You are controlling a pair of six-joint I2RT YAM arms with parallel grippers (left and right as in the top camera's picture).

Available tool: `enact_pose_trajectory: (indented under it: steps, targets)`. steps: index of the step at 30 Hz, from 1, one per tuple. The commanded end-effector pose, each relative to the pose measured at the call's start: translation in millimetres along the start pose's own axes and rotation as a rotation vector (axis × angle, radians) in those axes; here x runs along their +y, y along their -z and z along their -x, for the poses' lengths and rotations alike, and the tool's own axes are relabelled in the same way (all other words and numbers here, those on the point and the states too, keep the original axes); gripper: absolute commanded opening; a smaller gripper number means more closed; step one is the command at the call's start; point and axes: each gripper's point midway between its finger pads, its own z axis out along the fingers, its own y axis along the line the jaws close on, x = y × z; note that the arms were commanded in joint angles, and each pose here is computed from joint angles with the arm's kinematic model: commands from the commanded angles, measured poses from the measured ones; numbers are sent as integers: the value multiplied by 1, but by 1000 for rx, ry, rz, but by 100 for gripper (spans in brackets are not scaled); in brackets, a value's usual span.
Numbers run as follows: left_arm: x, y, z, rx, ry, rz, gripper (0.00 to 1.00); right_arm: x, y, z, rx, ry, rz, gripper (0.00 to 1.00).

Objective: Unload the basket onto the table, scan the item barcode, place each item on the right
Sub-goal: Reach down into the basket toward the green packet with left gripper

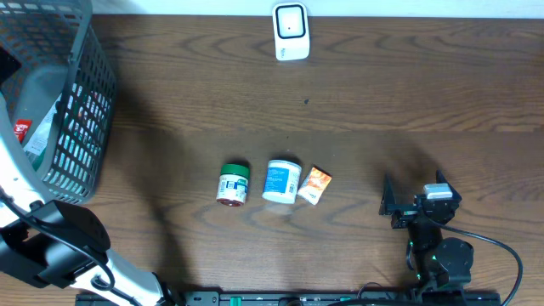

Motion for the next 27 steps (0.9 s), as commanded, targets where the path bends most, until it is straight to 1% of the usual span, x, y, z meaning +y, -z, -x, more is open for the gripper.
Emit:
enact_pose_trajectory:
  steps: [1, 13, 19, 23, 27]
  targets:
    - [1, -12, -10, 36, -16, 7, 79, -2, 0, -1, 3, 3, -7, 99]
    - [1, -67, -57, 201, -83, 63, 80, -2, 0, -1, 3, 3, -7, 99]
    - [9, -76, -58, 209, -70, 76, 80, -2, 0, -1, 3, 3, -7, 99]
    - [28, -80, -55, 213, -39, 101, 80, -2, 0, -1, 3, 3, -7, 99]
    - [45, -87, -64, 253, -9, 123, 80, -2, 0, -1, 3, 3, -7, 99]
